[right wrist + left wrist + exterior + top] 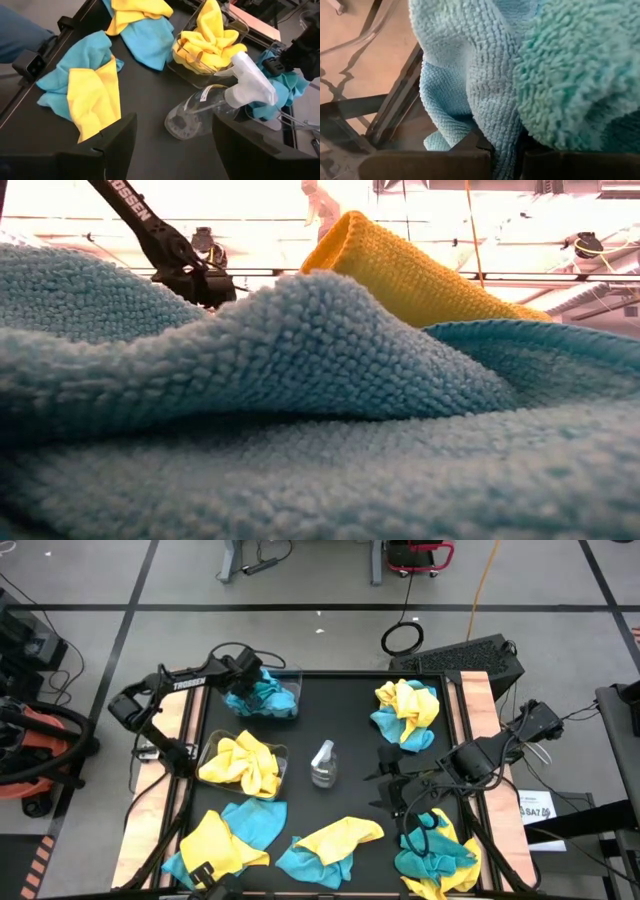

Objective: Sort microfiber towel by color & place in baskets
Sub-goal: Put the blue microfiber cloth into the top transparent bin, then put the yellow microfiber cloth into the bottom transparent bin

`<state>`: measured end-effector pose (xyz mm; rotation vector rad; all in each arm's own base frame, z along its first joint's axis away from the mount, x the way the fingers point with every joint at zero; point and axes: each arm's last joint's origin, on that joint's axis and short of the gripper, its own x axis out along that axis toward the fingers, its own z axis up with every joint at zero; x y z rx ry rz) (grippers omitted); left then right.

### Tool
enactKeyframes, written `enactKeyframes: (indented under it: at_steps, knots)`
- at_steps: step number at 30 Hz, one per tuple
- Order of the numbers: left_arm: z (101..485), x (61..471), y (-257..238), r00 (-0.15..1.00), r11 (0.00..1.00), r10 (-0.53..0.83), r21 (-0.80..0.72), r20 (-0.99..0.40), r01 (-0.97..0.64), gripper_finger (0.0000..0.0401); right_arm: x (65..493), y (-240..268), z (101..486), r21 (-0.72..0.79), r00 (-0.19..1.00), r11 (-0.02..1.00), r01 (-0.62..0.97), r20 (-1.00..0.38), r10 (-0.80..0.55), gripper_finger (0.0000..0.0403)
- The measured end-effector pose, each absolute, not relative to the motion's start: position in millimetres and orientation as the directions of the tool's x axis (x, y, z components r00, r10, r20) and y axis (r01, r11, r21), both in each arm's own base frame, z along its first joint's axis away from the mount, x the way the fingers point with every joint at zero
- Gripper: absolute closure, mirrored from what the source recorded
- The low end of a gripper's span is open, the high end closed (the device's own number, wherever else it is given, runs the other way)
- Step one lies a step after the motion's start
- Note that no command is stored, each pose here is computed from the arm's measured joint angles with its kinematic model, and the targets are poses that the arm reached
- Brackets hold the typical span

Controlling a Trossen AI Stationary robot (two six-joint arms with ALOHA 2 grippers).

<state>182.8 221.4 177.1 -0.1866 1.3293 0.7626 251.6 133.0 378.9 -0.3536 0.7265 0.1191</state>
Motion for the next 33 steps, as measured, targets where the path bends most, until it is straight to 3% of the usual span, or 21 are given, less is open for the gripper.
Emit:
enactKeyframes:
  at_steps: [8, 20, 33]
  knots:
    - [176.8, 182.1, 220.3, 0.033, 0.752, 0.383, 0.291, -0.923, -0.591, 0.0374, 251.6, 133.1, 379.2, -0.269, 0.746, 0.937, -0.223, -0.666, -0.014, 0.0152]
    - [224.4, 179.5, 212.6, 0.054, 0.748, 0.410, 0.302, -0.910, -0.591, 0.0246, 251.6, 133.0, 379.2, -0.269, 0.745, 0.937, -0.223, -0.667, -0.014, 0.0152]
    - [296.9, 165.8, 165.3, 0.251, 0.746, 0.547, 0.329, -0.798, -0.579, 0.0237, 251.4, 133.8, 379.0, -0.245, 0.738, 0.939, -0.242, -0.675, 0.014, 0.0152]
